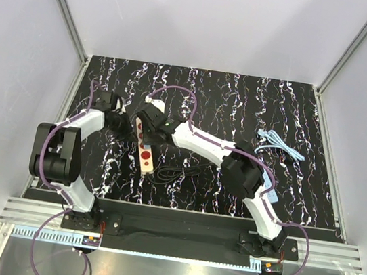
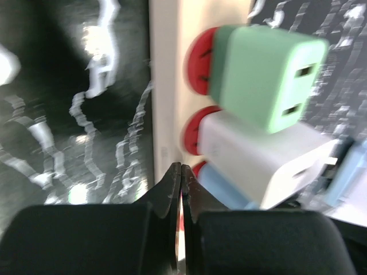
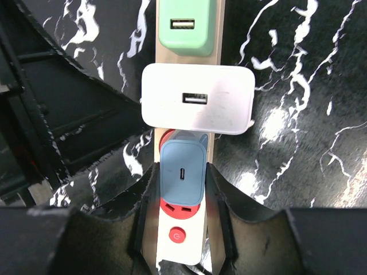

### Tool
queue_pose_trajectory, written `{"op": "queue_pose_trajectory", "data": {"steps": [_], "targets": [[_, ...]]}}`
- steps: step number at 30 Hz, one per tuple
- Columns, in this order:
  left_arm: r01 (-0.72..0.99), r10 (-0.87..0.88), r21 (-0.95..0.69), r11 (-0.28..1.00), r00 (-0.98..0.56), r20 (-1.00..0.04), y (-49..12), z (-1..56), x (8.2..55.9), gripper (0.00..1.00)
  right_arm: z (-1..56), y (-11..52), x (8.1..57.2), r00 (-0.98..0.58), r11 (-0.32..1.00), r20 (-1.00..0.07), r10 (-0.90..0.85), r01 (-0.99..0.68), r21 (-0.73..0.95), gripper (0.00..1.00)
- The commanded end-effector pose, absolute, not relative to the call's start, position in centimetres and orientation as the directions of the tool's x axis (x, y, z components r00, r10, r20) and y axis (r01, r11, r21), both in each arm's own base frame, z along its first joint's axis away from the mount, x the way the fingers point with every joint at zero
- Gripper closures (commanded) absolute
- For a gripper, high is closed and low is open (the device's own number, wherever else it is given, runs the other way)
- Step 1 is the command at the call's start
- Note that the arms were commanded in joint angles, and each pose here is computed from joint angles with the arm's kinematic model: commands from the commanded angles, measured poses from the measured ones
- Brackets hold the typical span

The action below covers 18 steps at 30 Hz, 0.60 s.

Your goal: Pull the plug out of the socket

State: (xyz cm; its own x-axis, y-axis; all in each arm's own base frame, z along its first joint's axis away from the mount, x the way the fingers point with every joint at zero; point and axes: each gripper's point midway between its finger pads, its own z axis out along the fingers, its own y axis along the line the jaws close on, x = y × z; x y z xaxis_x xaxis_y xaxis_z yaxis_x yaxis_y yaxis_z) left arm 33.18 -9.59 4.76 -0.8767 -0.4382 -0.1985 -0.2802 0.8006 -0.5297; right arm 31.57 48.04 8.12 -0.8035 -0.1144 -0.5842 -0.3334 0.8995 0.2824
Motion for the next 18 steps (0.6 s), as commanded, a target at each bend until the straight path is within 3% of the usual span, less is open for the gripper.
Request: {"op": "queue_pose_trajectory", "data": {"steps": [1,3,5,8,11,14,18], "targets": [[-0.267,-0.412,-0.448,0.853,-0.873,-0.263,-7.3,5.7,32.1,0.93,18.7,50.9,30.3,-0.738,0.770,-0.673,-0.039,-0.452,0.451,0.74],[-0.244,-0.406,-0.453,0.857,-0.863,-0.302,-7.3,7.1,31.8,0.88,19.1,50.4,30.0,-0.734,0.769,-0.677,-0.060,-0.466,0.437,0.62],[-0.245,-0.424,-0.465,0.851,-0.843,-0.331,-6.5,8.1,31.5,0.80,20.6,49.8,29.9,-0.720,0.770,-0.690,-0.075,-0.481,0.419,0.39],[-0.226,-0.426,-0.484,0.845,-0.832,-0.355,-6.5,9.3,31.9,0.73,22.3,48.7,30.3,-0.691,0.785,-0.717,-0.094,-0.494,0.373,0.25],[-0.221,-0.432,-0.503,0.835,-0.830,-0.352,-6.6,9.8,32.8,0.71,22.8,48.1,30.5,-0.691,0.784,-0.715,-0.101,-0.498,0.371,0.20],[-0.233,-0.446,-0.511,0.827,-0.825,-0.346,-6.4,9.8,33.9,0.68,22.6,47.7,31.2,-0.685,0.792,-0.720,-0.110,-0.498,0.353,0.09],[-0.264,-0.478,-0.529,0.807,-0.817,-0.322,-5.6,9.2,35.1,0.67,21.9,48.2,32.7,-0.687,0.796,-0.713,-0.143,-0.507,0.329,0.06]]}}
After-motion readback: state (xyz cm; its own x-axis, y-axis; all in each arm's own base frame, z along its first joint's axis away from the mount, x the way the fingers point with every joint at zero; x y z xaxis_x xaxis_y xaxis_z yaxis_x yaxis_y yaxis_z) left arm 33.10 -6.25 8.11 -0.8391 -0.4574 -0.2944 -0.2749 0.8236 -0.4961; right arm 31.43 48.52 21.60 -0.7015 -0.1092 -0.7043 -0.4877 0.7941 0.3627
